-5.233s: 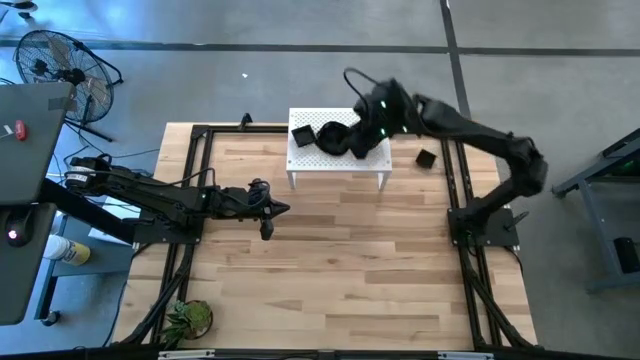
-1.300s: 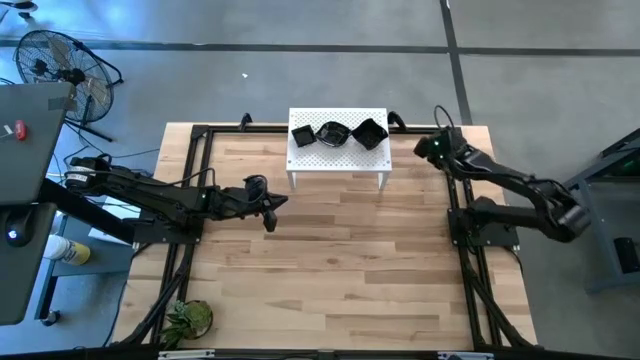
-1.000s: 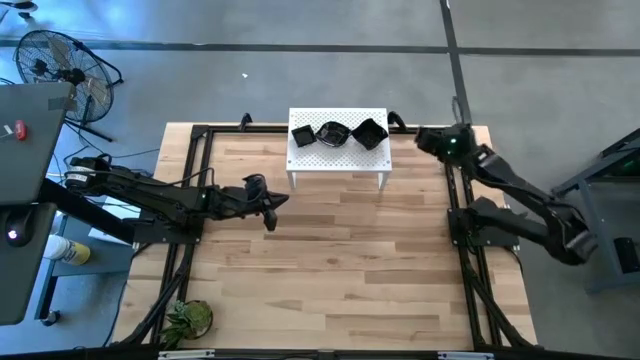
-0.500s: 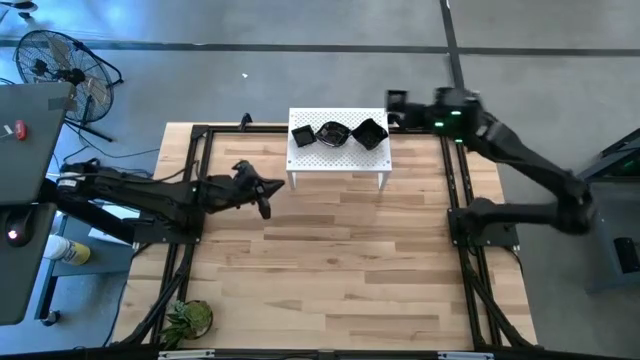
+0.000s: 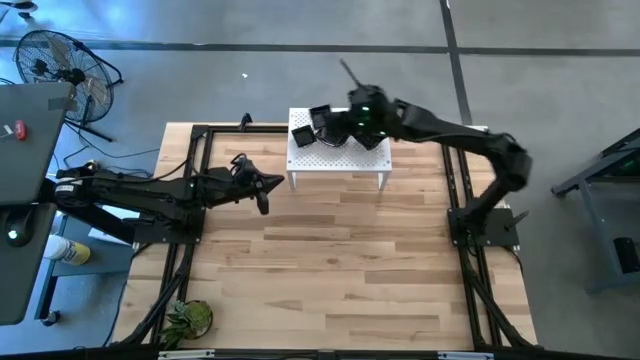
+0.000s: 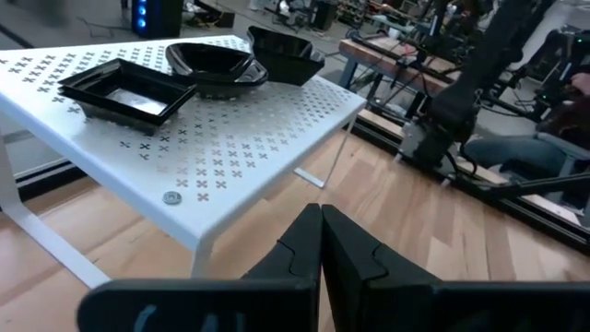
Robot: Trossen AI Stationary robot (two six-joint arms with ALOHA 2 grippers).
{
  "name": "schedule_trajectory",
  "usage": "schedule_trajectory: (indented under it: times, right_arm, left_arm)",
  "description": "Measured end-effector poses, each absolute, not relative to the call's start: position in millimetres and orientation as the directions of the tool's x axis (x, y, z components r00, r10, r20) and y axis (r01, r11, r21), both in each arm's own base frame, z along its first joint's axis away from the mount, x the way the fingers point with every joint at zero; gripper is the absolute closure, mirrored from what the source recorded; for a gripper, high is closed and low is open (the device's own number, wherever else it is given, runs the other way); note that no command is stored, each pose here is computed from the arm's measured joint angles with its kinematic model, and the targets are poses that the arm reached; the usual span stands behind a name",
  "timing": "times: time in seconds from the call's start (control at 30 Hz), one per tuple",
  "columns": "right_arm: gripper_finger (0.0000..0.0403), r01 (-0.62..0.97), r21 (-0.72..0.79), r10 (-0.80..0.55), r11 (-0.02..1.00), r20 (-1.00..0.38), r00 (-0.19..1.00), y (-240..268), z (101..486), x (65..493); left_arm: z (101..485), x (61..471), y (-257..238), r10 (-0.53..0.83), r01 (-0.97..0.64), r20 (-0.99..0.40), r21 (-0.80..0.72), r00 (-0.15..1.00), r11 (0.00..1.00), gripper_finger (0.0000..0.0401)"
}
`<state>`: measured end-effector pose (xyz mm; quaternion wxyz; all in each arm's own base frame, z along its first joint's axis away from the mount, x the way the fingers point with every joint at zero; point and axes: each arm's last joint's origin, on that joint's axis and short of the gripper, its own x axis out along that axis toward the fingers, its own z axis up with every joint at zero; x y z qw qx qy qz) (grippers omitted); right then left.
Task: Pick & Place Mini shaped plates
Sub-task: Stack the black square plate on top of the black square plates on the shelf
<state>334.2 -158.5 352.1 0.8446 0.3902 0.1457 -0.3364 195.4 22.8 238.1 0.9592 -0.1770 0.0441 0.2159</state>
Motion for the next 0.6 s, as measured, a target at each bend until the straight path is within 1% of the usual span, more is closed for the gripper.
schedule_trajectory:
  times: [0.13,0.27,0.4,0.6]
  right_arm:
    - [0.0391,0.676,0.544,-0.403,0.497,-0.546,0.735,-171.8,334.6,364.7]
    - [0.0391,0.666,0.523,-0.356,0.531,-0.576,0.736,-179.2,316.6,385.1]
    - [0.0391,0.669,0.496,-0.329,0.553,-0.608,0.723,-183.6,299.2,395.1]
    - [0.0391,0.685,0.464,-0.348,0.562,-0.619,0.704,-186.2,291.3,399.0]
  left_arm:
    - [238.1,195.5,22.3,0.385,-0.418,-0.162,-0.323,0.908,0.849,0.04]
    - [238.1,195.6,22.2,0.383,-0.415,-0.162,-0.323,0.91,0.85,0.0401]
    - [238.0,195.5,22.2,0.383,-0.415,-0.162,-0.323,0.91,0.85,0.0401]
    - [237.3,195.4,22.2,0.383,-0.418,-0.169,-0.32,0.908,0.85,0.0401]
